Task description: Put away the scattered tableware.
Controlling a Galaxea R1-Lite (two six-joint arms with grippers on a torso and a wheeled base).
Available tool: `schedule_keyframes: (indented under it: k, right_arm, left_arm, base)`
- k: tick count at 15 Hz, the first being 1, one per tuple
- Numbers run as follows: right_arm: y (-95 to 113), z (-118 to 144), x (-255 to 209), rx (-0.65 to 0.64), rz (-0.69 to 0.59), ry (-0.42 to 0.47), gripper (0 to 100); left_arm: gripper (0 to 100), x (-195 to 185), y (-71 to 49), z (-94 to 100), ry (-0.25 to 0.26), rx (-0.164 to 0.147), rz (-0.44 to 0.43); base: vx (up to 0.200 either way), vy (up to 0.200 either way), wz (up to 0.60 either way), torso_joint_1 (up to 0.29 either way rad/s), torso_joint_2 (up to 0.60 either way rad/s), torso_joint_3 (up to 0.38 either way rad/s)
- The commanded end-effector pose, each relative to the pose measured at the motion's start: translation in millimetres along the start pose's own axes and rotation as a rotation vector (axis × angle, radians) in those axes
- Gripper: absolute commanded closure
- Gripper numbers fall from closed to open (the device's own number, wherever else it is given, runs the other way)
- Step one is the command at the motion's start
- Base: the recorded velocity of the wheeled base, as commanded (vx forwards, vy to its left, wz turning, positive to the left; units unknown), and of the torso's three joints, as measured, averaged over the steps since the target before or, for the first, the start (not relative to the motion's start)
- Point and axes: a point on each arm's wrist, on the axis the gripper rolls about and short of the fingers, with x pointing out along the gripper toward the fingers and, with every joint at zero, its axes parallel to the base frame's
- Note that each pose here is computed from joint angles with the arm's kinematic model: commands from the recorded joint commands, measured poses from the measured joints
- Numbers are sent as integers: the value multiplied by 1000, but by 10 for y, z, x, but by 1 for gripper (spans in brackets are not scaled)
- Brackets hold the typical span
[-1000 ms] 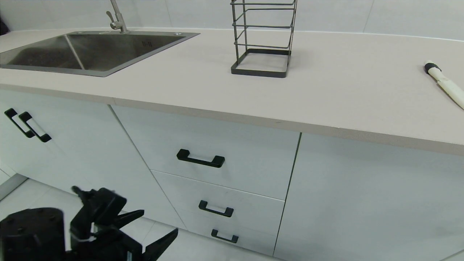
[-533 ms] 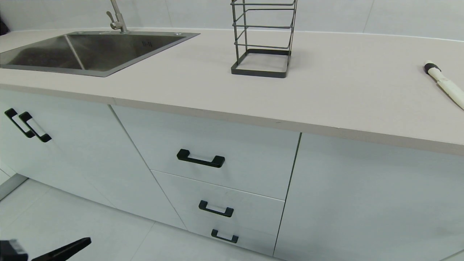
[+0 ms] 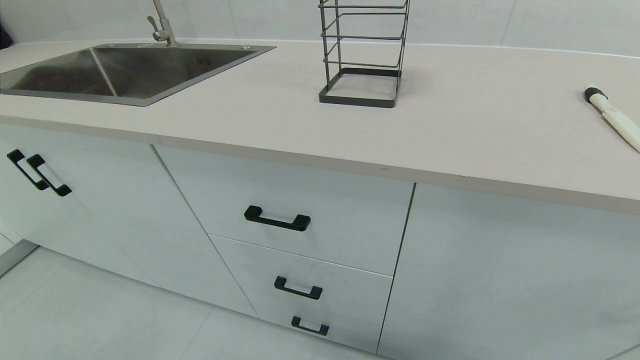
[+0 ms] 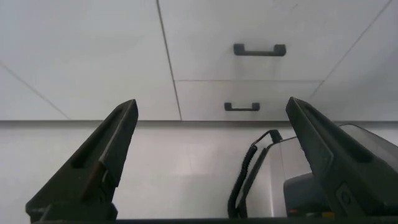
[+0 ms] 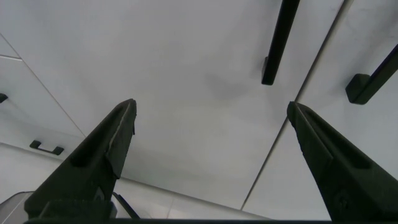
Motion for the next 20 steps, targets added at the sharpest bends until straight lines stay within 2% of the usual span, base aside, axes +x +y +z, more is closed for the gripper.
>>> schedule_keyframes:
  k: [1,3,5,6,9,11,13,16,20]
  right_arm:
    - [0,0,1,1,0,1,0]
    - [0,0,1,4,0,1,0]
    - [0,0,1,4,0,1,0]
    - [0,0,1,2,0,1,0]
    - [0,0,1,4,-2,1,0]
    - [0,0,1,2,0,1,0]
    - [0,0,1,2,0,1,0]
    - [0,0,1,2,0,1,0]
    - [0,0,1,1,0,1,0]
  left_arm:
    - [0,-88,-13,-17,-106,7,29]
    - [0,-100,-23,-25,-124,12,75]
    - [0,-151,-45,-51,-195,34,123]
    - [0,-144,-44,-76,-175,29,126]
    - [0,-144,-36,-84,-165,19,161]
    - [0,-144,-33,-86,-162,25,179]
    - [0,-144,-33,-86,-163,11,177]
    - [0,-144,-33,-86,-168,-39,173]
    - [0,-144,-31,-87,-166,-41,179]
  base:
    - [0,0,0,0,0,0]
    - [0,0,0,0,0,0]
    - [0,0,-600,5,2,5]
    - [0,0,-600,2,-2,-7]
    - [0,0,-600,2,1,2]
    - [0,0,0,0,0,0]
    - [0,0,0,0,0,0]
    - [0,0,0,0,0,0]
    - [0,0,0,0,0,0]
